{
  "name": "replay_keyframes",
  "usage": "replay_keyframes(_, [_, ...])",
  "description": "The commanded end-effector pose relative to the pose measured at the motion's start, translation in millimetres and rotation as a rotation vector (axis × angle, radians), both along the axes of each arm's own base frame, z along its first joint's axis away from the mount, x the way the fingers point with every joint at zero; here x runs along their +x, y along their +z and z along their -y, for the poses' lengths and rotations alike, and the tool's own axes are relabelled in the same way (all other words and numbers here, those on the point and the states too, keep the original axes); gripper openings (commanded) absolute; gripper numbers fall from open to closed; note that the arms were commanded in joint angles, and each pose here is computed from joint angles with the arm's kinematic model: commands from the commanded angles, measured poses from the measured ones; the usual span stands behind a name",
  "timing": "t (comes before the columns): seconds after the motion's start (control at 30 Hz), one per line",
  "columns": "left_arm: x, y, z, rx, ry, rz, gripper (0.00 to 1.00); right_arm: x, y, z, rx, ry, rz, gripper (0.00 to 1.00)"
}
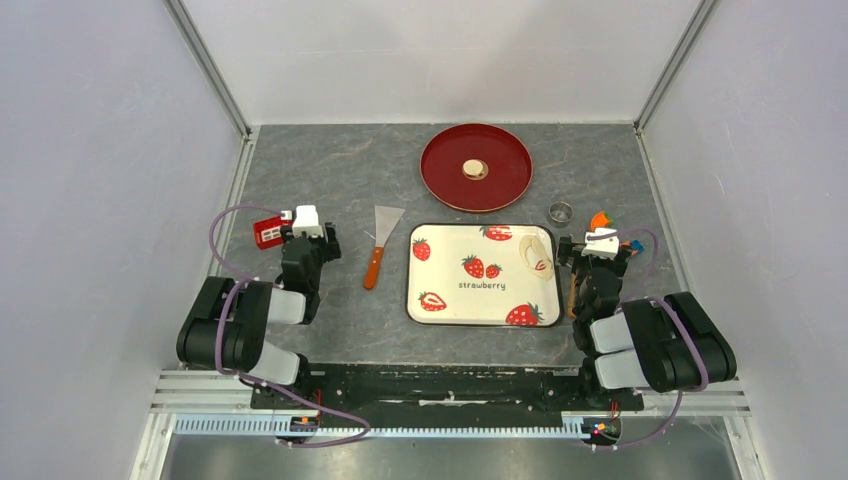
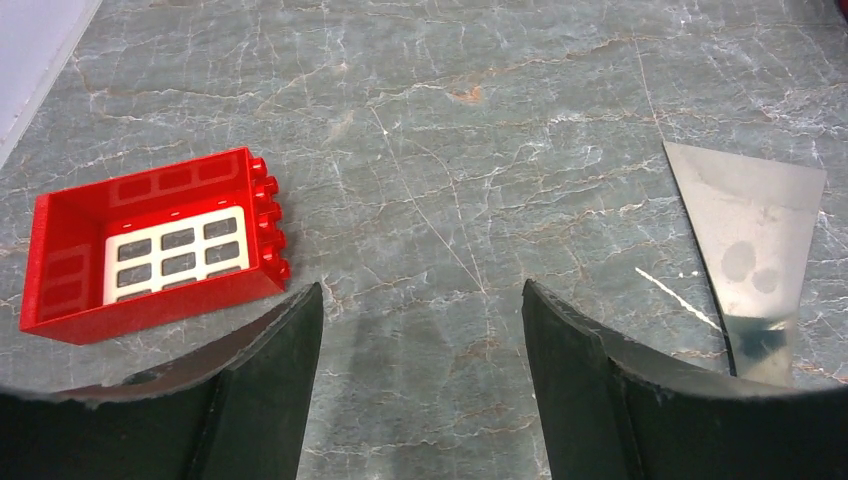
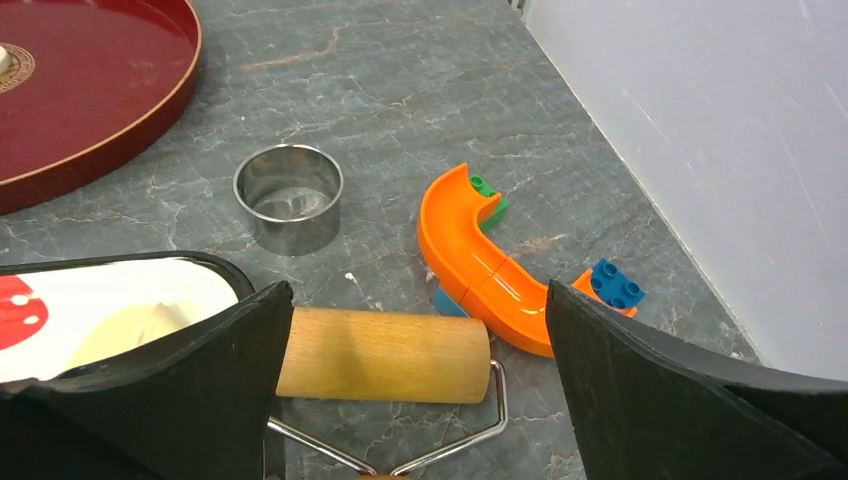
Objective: Roll out the dumpling wrappers from the dough
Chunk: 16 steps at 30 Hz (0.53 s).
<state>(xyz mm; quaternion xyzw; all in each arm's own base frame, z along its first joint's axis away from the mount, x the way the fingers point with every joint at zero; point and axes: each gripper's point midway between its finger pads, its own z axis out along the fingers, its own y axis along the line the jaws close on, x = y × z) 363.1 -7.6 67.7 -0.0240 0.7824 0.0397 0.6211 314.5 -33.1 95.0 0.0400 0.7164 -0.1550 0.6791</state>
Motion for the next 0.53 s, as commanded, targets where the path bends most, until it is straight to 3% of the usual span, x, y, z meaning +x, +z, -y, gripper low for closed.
replay_keyframes(0.0, [12.0,24.6,-4.6,0.026,0.014,0.088,0.78,-22.6,-8.6,2.1,-0.016,0.015,-0.002,0.98])
replay_keyframes(0.5, [12.8,23.8,-3.6,0.025,0.008,0.082,0.79,-22.8,-9.0,2.1,-0.016,0.016,-0.004,0.98])
